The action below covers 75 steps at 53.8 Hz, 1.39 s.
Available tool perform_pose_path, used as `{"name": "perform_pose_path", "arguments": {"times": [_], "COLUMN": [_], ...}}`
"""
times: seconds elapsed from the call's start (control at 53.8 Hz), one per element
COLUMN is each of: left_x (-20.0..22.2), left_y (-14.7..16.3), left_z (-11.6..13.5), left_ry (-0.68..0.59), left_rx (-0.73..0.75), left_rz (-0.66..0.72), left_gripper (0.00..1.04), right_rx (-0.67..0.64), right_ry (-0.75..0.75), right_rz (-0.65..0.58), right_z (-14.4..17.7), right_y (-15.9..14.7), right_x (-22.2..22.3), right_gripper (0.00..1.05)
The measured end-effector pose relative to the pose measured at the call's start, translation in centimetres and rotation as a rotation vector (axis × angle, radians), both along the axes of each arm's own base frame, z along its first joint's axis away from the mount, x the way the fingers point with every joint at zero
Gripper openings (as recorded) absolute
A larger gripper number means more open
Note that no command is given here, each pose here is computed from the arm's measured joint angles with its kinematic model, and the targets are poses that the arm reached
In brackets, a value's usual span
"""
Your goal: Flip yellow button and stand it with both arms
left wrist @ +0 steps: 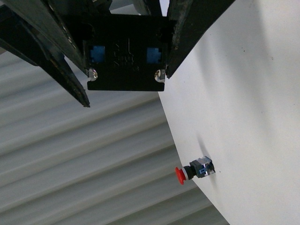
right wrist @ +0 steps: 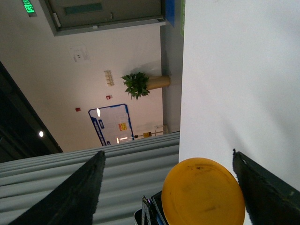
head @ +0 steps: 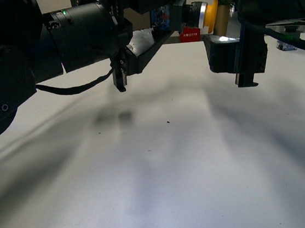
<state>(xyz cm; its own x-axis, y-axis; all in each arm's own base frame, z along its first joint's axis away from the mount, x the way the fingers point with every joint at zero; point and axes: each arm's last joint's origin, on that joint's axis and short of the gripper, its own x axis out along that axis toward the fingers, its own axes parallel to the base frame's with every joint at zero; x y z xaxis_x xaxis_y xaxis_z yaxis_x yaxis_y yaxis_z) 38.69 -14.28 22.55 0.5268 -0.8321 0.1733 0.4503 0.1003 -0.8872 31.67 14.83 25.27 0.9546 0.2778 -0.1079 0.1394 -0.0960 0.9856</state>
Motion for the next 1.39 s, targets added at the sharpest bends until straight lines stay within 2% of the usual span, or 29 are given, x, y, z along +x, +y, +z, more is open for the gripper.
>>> {"name": "perform_pose_path", "arguments": {"times": [0.279, 0.874, 1.004, 1.208, 1.394], "left_x": [0.03, 0.04, 0.03, 0.03, 0.03], "left_y": [-0.01, 0.0, -0.01, -0.01, -0.01], "left_z": [0.07, 0.07, 0.07, 0.07, 0.07], "left_ry": [-0.002, -0.001, -0.002, -0.003, -0.002], "left_rx": [-0.001, -0.002, -0.001, 0.0, -0.001], "left_rz": [0.002, 0.003, 0.002, 0.001, 0.001], "left_gripper": [0.36, 0.36, 0.56, 0.99, 0.98], "right_rx": [-0.025, -0.037, -0.041, -0.042, -0.047], "right_ry": [0.02, 0.018, 0.016, 0.015, 0.015], "right_rz": [0.001, 0.001, -0.004, -0.013, -0.014], "right_z": [-0.58, -0.64, -0.65, -0.75, -0.89], "right_y": [0.04, -0.26, -0.39, -0.69, -0.81], "right_x": [0.2, 0.35, 0.4, 0.47, 0.46], "right_gripper": [0.38, 0.37, 0.37, 0.37, 0.37]}}
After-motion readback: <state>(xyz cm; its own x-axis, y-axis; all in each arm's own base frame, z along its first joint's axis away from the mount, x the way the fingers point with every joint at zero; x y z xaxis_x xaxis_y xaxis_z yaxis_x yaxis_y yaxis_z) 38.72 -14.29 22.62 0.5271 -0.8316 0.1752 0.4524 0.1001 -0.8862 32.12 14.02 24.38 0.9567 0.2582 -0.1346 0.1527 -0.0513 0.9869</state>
